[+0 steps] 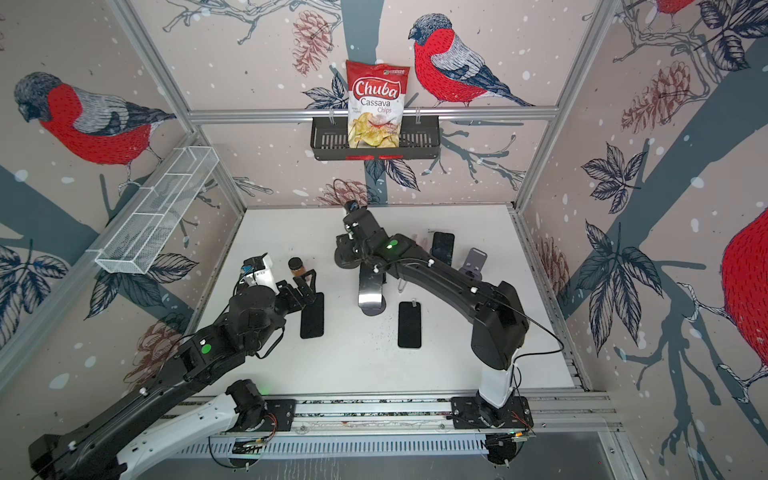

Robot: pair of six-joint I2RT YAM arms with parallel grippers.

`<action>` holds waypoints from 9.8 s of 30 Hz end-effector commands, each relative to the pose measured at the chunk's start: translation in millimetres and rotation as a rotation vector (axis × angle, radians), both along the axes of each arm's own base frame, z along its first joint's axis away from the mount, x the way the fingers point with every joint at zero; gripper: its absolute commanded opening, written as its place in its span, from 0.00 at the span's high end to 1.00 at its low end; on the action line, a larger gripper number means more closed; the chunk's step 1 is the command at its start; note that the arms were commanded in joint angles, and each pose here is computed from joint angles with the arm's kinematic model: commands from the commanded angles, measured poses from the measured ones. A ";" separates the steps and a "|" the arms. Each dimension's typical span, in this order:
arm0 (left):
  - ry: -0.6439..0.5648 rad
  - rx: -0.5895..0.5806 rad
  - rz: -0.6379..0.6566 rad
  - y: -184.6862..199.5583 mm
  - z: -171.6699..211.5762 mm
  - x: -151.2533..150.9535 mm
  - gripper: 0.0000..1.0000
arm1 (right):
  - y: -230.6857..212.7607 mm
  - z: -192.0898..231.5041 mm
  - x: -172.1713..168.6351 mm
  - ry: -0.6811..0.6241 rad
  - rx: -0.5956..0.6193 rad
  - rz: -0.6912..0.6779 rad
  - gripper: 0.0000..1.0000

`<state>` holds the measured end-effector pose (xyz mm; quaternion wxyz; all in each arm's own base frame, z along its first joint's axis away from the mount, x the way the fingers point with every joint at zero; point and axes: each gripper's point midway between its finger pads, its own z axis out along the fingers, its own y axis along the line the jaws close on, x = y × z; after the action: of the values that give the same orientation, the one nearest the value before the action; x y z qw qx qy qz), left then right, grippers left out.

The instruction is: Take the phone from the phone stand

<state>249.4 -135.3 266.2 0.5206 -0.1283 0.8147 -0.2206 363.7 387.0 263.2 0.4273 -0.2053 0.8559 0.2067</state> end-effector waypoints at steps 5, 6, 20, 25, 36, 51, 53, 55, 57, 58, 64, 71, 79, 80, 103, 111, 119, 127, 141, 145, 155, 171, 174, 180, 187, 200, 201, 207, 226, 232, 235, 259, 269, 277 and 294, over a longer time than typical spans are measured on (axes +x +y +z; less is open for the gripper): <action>0.025 0.064 -0.102 -31.3 -7.0 13.5 0.04 | -86.8 35.9 35.9 -0.087 0.002 -0.188 0.50; 0.034 0.075 -0.118 -36.0 -10.1 15.2 0.04 | -98.8 39.0 39.6 -0.096 0.006 -0.215 0.50; 0.093 0.139 -0.235 -76.5 -34.6 32.3 0.04 | -286.5 29.1 53.5 -0.072 0.032 -0.623 0.49; 0.087 0.162 -0.263 -84.2 -36.4 36.3 0.04 | -323.4 9.0 45.5 -0.029 0.030 -0.707 0.49; 0.084 0.168 -0.364 -116.8 -43.8 48.8 0.04 | -363.1 -30.8 21.1 0.066 -0.007 -0.813 0.48; 0.103 0.170 -0.397 -138.1 -53.2 66.2 0.04 | -332.5 -103.5 -17.8 0.250 -0.002 -0.772 0.47; 0.105 0.169 -0.399 -139.1 -54.1 66.6 0.04 | -331.9 -111.7 -19.6 0.267 -0.007 -0.774 0.46; 0.108 0.171 -0.400 -139.6 -55.0 67.0 0.04 | -331.0 -117.0 -21.1 0.276 -0.002 -0.775 0.46; 0.112 0.173 -0.399 -139.5 -56.0 66.9 0.04 | -328.6 -131.4 -21.5 0.307 -0.009 -0.770 0.46; 0.114 0.175 -0.396 -138.8 -56.6 67.0 0.04 | -328.7 -135.9 -22.0 0.314 -0.009 -0.772 0.46; 0.122 0.180 -0.376 -133.4 -58.1 67.3 0.04 | -327.7 -157.1 -24.4 0.342 -0.010 -0.779 0.45; 0.126 0.179 -0.363 -130.0 -60.7 67.2 0.04 | -331.0 -172.0 -27.2 0.349 -0.033 -0.795 0.44; 0.146 0.185 -0.333 -121.8 -63.7 67.0 0.04 | -330.0 -181.6 -31.9 0.361 -0.052 -0.798 0.36; 0.149 0.187 -0.330 -120.4 -64.5 66.5 0.04 | -330.1 -180.3 -31.4 0.358 -0.049 -0.798 0.34; 0.178 0.162 -0.277 -107.8 -72.3 61.2 0.04 | -316.7 -70.0 -11.0 0.143 0.013 -0.711 0.08; 0.203 0.155 -0.260 -105.7 -82.0 60.1 0.04 | -296.8 -57.4 -3.8 0.102 0.008 -0.637 0.06; 0.206 0.148 -0.256 -105.7 -85.5 60.3 0.04 | -284.0 -73.1 15.4 0.143 -0.027 -0.605 0.06; 0.207 0.167 -0.256 -104.3 -87.6 60.6 0.04 | -276.6 -94.2 39.7 0.175 -0.069 -0.598 0.05; 0.222 0.187 -0.233 -95.3 -98.6 64.3 0.04 | -266.9 -117.5 75.2 0.185 -0.094 -0.578 0.05; 0.227 0.195 -0.224 -92.4 -100.7 64.9 0.04 | -264.5 -121.7 83.1 0.189 -0.107 -0.581 0.05; 0.242 0.202 -0.219 -87.1 -107.0 66.7 0.04 | -268.3 -135.3 95.5 0.201 -0.145 -0.630 0.10; 0.240 0.195 -0.212 -82.8 -107.1 68.7 0.04 | -268.0 -141.3 101.2 0.211 -0.179 -0.638 0.43; 0.239 0.193 -0.213 -82.5 -106.6 68.5 0.04 | -266.9 -136.1 101.2 0.201 -0.176 -0.635 0.43; 0.237 0.187 -0.216 -82.2 -108.1 67.4 0.04 | -264.8 -123.6 98.5 0.171 -0.177 -0.624 0.44; 0.237 0.183 -0.223 -83.0 -107.7 67.7 0.04 | -262.0 -105.5 94.5 0.135 -0.172 -0.608 0.45; 0.215 0.158 -0.224 -81.0 -105.0 65.9 0.04 | -225.8 -71.7 51.6 0.110 -0.142 -0.471 0.45; 0.210 0.154 -0.227 -81.5 -103.7 65.8 0.04 | -222.9 -71.0 45.4 0.114 -0.141 -0.458 0.45; 0.199 0.150 -0.247 -85.0 -99.8 65.8 0.04 | -217.0 -75.0 7.1 0.151 -0.104 -0.404 0.45; 0.153 0.081 -0.278 -89.1 -89.7 59.5 0.04 | -218.2 -153.4 -83.1 0.338 -0.180 -0.352 0.44; 0.158 0.076 -0.287 -90.2 -92.8 57.6 0.04 | -232.5 -181.3 -94.1 0.392 -0.237 -0.391 0.44; 0.157 0.081 -0.285 -89.0 -93.9 57.5 0.04 | -239.3 -193.8 -95.0 0.420 -0.257 -0.412 0.43; 0.173 0.101 -0.263 -83.7 -95.9 57.2 0.04 | -239.9 -246.7 -96.2 0.563 -0.225 -0.373 0.41; 0.183 0.117 -0.272 -86.6 -98.8 59.6 0.04 | -245.4 -250.8 -93.8 0.576 -0.261 -0.406 0.37; 0.179 0.124 -0.272 -86.6 -98.2 60.4 0.04 | -247.1 -251.4 -95.6 0.586 -0.271 -0.415 0.34; 0.183 0.113 -0.280 -88.4 -103.1 59.4 0.04 | -250.3 -252.8 -99.7 0.588 -0.290 -0.433 0.29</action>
<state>304.7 -221.4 157.1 0.4027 -0.0038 0.8873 -0.2248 279.3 145.1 19.0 0.1956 -0.0184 0.9790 0.0550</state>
